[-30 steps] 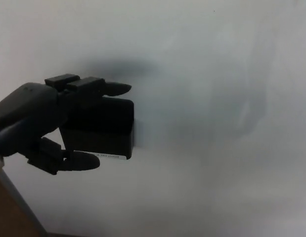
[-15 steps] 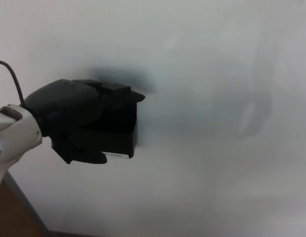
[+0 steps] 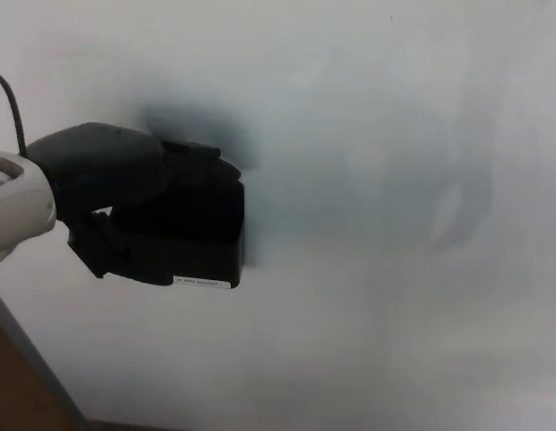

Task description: A magnetic marker holder is on the left hand side of the white board, the robot put the index and middle finger into the opening of the container and pull off the magnetic holder and hand it to a human on the left hand side.

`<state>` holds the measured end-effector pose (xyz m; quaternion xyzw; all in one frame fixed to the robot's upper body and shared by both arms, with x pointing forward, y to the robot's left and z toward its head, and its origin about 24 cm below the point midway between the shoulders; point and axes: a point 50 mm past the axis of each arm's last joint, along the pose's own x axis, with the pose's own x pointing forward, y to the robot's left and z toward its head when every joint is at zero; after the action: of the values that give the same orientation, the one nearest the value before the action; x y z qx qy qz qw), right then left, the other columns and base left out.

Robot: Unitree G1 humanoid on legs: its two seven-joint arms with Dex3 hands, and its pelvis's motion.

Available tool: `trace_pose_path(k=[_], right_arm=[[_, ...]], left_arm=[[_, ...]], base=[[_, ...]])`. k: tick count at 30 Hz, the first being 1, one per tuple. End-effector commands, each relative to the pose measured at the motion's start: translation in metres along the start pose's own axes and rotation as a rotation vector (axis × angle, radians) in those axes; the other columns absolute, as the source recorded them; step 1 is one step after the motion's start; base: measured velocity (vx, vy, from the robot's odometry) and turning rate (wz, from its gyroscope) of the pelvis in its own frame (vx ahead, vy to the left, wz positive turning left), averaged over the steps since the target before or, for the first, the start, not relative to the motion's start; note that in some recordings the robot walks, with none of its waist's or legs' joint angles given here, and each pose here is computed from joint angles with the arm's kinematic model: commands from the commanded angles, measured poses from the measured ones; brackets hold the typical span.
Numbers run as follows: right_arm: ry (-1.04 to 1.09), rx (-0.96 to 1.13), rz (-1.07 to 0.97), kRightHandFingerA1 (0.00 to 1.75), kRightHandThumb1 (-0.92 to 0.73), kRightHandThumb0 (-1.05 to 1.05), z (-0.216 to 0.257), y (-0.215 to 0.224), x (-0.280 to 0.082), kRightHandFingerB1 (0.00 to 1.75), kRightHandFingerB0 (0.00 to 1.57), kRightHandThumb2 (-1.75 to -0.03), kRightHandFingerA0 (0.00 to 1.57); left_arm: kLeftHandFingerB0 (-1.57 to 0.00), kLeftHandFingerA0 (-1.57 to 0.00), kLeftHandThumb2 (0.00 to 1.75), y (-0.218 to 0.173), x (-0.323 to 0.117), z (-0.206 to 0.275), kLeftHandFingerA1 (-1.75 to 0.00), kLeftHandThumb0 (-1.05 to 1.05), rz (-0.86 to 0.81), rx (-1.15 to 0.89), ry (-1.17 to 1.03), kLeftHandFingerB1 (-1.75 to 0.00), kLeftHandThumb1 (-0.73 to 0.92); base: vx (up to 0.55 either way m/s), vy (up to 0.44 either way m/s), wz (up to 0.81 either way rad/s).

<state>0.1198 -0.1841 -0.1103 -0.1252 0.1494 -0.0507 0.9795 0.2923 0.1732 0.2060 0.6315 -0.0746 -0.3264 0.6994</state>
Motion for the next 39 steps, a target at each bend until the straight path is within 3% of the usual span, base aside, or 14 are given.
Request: trace_pose_path(k=[1,9,10,21,22,24,25,29,39], right_arm=[[-0.01,-0.042,-0.017,0.58,-0.58,-0.61,-0.001,-0.009,0.0,0.5,0.37,-0.9,0.57],[-0.007,-0.047,-0.017,0.59,-0.57,-0.59,-0.002,-0.009,-0.002,0.5,0.39,-0.89,0.58],[-0.003,-0.042,-0.015,0.47,-0.7,-0.55,-0.003,-0.009,-0.003,0.39,0.48,-0.61,0.67],[0.022,-0.066,-0.002,0.48,-0.7,-0.58,-0.01,-0.011,-0.014,0.39,0.5,-0.61,0.67],[0.025,-0.066,0.001,0.48,-0.7,-0.58,-0.011,-0.011,-0.015,0.4,0.49,-0.61,0.67],[0.029,-0.067,0.004,0.48,-0.7,-0.58,-0.012,-0.01,-0.017,0.4,0.49,-0.61,0.67],[0.028,-0.073,0.007,0.48,-0.7,-0.58,-0.012,-0.01,-0.017,0.39,0.49,-0.62,0.67],[0.027,-0.071,0.005,0.47,-0.7,-0.57,-0.012,-0.01,-0.018,0.39,0.5,-0.62,0.67],[0.021,-0.074,0.004,0.48,-0.7,-0.59,-0.01,-0.009,-0.015,0.4,0.5,-0.62,0.67]], left_arm=[[-0.23,-0.28,0.74,0.056,-0.039,0.006,-0.44,-0.71,-0.071,-0.135,0.025,-0.39,0.44],[-0.24,-0.31,0.73,0.069,-0.046,0.01,-0.46,-0.68,-0.065,-0.143,0.034,-0.39,0.43],[-0.28,-0.39,0.58,0.071,-0.046,0.012,-0.41,-0.69,-0.076,-0.134,0.041,-0.33,0.47],[-0.31,-0.43,0.56,0.06,-0.031,0.019,-0.38,-0.69,-0.224,-0.162,0.078,-0.32,0.51],[-0.26,-0.35,0.76,0.057,-0.03,0.018,-0.46,-0.72,-0.249,-0.175,0.085,-0.4,0.42],[-0.26,-0.35,0.76,0.053,-0.028,0.017,-0.46,-0.72,-0.287,-0.195,0.096,-0.4,0.42],[-0.15,-0.26,0.78,0.048,-0.02,0.013,-0.44,-0.74,-0.4,-0.251,0.101,-0.38,0.44],[-0.18,-0.26,0.81,0.043,-0.008,0.008,-0.44,-0.79,-0.546,-0.294,0.11,-0.38,0.46],[-0.12,-0.18,0.81,0.031,0.013,0.001,-0.42,-0.83,-0.668,-0.317,0.192,-0.36,0.47]], base=[[0.0,0.0,0.0],[0.0,0.0,0.0],[0.0,0.0,0.0],[0.0,0.0,0.0],[0.0,0.0,0.0],[0.0,0.0,0.0],[0.0,0.0,0.0],[0.0,0.0,0.0],[0.0,0.0,0.0]])
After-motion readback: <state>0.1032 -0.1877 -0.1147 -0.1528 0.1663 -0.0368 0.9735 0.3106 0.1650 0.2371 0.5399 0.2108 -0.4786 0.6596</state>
